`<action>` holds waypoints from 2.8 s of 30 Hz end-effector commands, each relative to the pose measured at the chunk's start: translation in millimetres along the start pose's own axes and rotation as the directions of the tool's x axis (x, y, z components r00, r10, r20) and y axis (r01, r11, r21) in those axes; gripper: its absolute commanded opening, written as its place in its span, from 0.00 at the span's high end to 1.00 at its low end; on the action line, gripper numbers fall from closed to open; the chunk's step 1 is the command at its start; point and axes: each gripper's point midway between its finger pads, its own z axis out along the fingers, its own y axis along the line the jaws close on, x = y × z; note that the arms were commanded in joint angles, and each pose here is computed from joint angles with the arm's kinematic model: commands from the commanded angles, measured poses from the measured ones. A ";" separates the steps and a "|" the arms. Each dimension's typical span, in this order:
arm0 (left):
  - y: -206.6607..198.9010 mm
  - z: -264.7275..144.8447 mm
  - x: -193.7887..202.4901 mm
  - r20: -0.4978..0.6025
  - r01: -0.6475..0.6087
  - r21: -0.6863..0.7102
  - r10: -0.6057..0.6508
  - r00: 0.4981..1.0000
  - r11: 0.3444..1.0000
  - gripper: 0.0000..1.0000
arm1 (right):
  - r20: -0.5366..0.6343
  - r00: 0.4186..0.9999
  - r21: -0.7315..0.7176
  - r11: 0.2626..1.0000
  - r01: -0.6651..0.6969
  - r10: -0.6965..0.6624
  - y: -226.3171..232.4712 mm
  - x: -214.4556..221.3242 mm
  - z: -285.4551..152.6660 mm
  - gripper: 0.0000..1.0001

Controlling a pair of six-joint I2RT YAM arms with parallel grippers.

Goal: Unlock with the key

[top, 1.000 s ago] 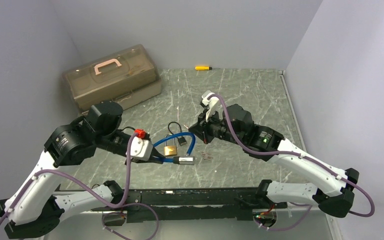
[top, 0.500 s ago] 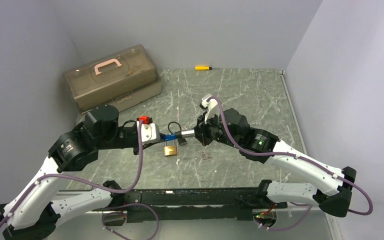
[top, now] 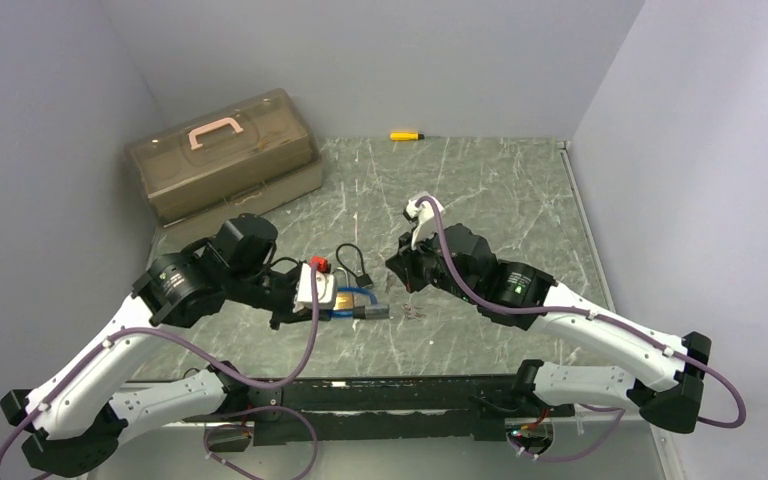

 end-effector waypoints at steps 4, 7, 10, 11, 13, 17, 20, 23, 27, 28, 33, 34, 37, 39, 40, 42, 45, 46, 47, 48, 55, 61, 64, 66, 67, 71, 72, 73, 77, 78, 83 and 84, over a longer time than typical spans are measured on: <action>-51.6 6.3 7.6 0.000 0.020 0.328 -0.022 1.000 0.944 0.95 | 0.046 0.998 0.266 0.964 0.018 -0.031 -62.7 -10.9 -17.5 1.00; -59.0 8.6 17.0 -0.045 0.052 0.391 -0.037 0.998 0.919 0.92 | 0.055 0.998 0.270 0.963 -0.001 -0.015 -72.4 -5.9 -17.1 1.00; -70.8 10.5 29.9 -0.102 0.100 0.476 -0.059 0.993 0.874 0.93 | 0.072 0.997 0.231 0.973 -0.006 -0.011 -69.0 -1.9 -8.5 1.00; -73.8 11.3 33.1 -0.120 0.120 0.504 -0.068 0.990 0.855 0.93 | 0.060 0.998 0.237 0.972 -0.006 -0.009 -70.3 2.0 -4.4 1.00; -75.9 16.1 39.2 -0.180 0.177 0.560 -0.090 0.980 0.810 0.93 | 0.044 0.999 0.241 0.970 -0.005 -0.005 -71.2 6.9 1.7 1.00; -65.5 28.7 44.0 -0.289 0.289 0.575 -0.141 0.947 0.765 0.94 | 0.066 0.998 0.233 0.972 -0.017 0.001 -71.6 8.2 2.3 1.00; -53.8 41.0 52.0 -0.319 0.295 0.580 -0.122 0.940 0.759 0.92 | 0.079 0.997 0.242 0.970 -0.025 0.006 -74.9 7.1 -0.9 1.00; -38.7 55.5 63.5 -0.367 0.331 0.577 -0.125 0.922 0.747 0.89 | 0.101 0.995 0.249 0.968 -0.038 0.013 -78.3 4.3 -5.3 1.00; -8.8 73.8 83.4 -0.434 0.352 0.549 -0.101 0.895 0.758 0.80 | 0.132 0.991 0.254 0.965 -0.057 0.024 -83.4 -0.3 -11.7 1.00; 1.5 79.4 86.6 -0.442 0.351 0.535 -0.099 0.892 0.769 0.77 | 0.138 0.990 0.256 0.965 -0.062 0.026 -85.1 -0.6 -13.0 1.00; 55.6 99.7 92.5 -0.451 0.311 0.461 -0.083 0.889 0.831 0.69 | 0.170 0.984 0.246 0.965 -0.088 0.046 -88.4 -3.8 -18.3 1.00; 63.2 101.7 93.8 -0.456 0.301 0.454 -0.071 0.887 0.839 0.68 | 0.173 0.984 0.244 0.966 -0.091 0.049 -88.9 -4.2 -18.9 1.00; 79.9 109.9 102.0 -0.480 0.274 0.438 -0.035 0.876 0.856 0.65 | 0.182 0.982 0.239 0.966 -0.099 0.056 -90.2 -4.9 -19.8 1.00; 85.9 114.6 107.1 -0.488 0.265 0.433 -0.023 0.872 0.862 0.65 | 0.187 0.981 0.238 0.966 -0.104 0.059 -91.3 -5.4 -20.8 1.00; 87.1 117.3 109.4 -0.490 0.264 0.431 -0.022 0.871 0.863 0.66 | 0.186 0.981 0.241 0.965 -0.105 0.061 -92.6 -4.6 -21.0 1.00; 88.3 121.5 114.2 -0.489 0.263 0.428 -0.023 0.872 0.865 0.66 | 0.187 0.980 0.243 0.964 -0.107 0.062 -94.0 -4.3 -22.6 1.00; 91.0 127.1 121.8 -0.485 0.246 0.412 -0.017 0.874 0.877 0.68 | 0.194 0.979 0.252 0.961 -0.111 0.062 -97.5 -5.3 -25.8 1.00; 91.8 128.5 124.0 -0.485 0.239 0.408 -0.012 0.875 0.881 0.68 | 0.195 0.979 0.253 0.961 -0.112 0.063 -98.1 -5.6 -26.6 1.00; 94.2 130.8 126.7 -0.483 0.226 0.396 -0.008 0.876 0.890 0.70 | 0.198 0.978 0.255 0.960 -0.113 0.063 -98.7 -6.6 -28.0 1.00; 96.6 132.0 129.5 -0.484 0.215 0.384 -0.003 0.875 0.898 0.72 | 0.201 0.978 0.254 0.960 -0.116 0.065 -98.5 -7.7 -28.7 1.00; 109.9 122.3 115.2 -0.393 0.067 0.249 0.037 0.919 0.966 1.00 | 0.207 0.976 0.266 0.957 -0.119 0.063 -100.9 -9.7 -35.4 1.00; 83.4 97.0 124.6 -0.420 0.072 0.264 0.047 0.906 0.962 1.00 | 0.222 0.973 0.277 0.953 -0.120 0.058 -102.3 -15.6 -48.1 1.00; 84.9 96.6 148.9 -0.474 0.122 0.194 -0.016 0.881 0.973 0.98 | 0.235 0.970 0.271 0.953 -0.132 0.067 -101.5 -17.2 -52.5 1.00; 94.1 98.6 156.5 -0.479 0.118 0.123 -0.045 0.877 0.985 0.98 | 0.238 0.968 0.267 0.953 -0.141 0.076 -100.7 -16.9 -53.7 1.00; 101.5 98.1 153.7 -0.463 0.111 0.084 -0.059 0.884 0.990 0.99 | 0.239 0.968 0.263 0.954 -0.145 0.081 -100.1 -16.6 -54.7 1.00; 121.8 75.8 115.6 -0.291 0.065 -0.012 -0.066 0.954 0.998 1.00 | 0.236 0.969 0.233 0.964 -0.124 0.068 -93.7 -19.1 -61.3 1.00; 119.1 63.4 100.7 -0.236 0.012 -0.013 -0.015 0.972 1.000 1.00 | 0.228 0.972 0.209 0.973 -0.099 0.050 -88.8 -20.0 -63.0 1.00; 112.5 54.6 88.4 -0.189 -0.042 0.008 0.043 0.981 0.999 1.00 | 0.221 0.975 0.181 0.981 -0.076 0.035 -83.1 -21.9 -65.5 1.00; 74.9 17.5 54.6 -0.047 -0.236 0.055 0.239 0.970 0.970 1.00 | 0.182 0.983 0.004 0.999 0.034 -0.035 -48.3 -26.3 -76.6 1.00; 66.1 10.8 48.8 -0.028 -0.278 0.058 0.280 0.959 0.959 1.00 | 0.171 0.984 -0.045 0.997 0.066 -0.057 -39.1 -26.9 -80.4 1.00; 31.8 -13.8 17.3 0.080 -0.339 0.053 0.335 0.939 0.939 1.00 | 0.089 0.987 -0.308 0.939 0.155 -0.134 8.8 -24.6 -94.7 1.00; 28.6 -14.3 15.8 0.094 -0.324 0.049 0.319 0.943 0.945 1.00 | 0.071 0.988 -0.332 0.930 0.155 -0.139 13.4 -25.6 -95.6 1.00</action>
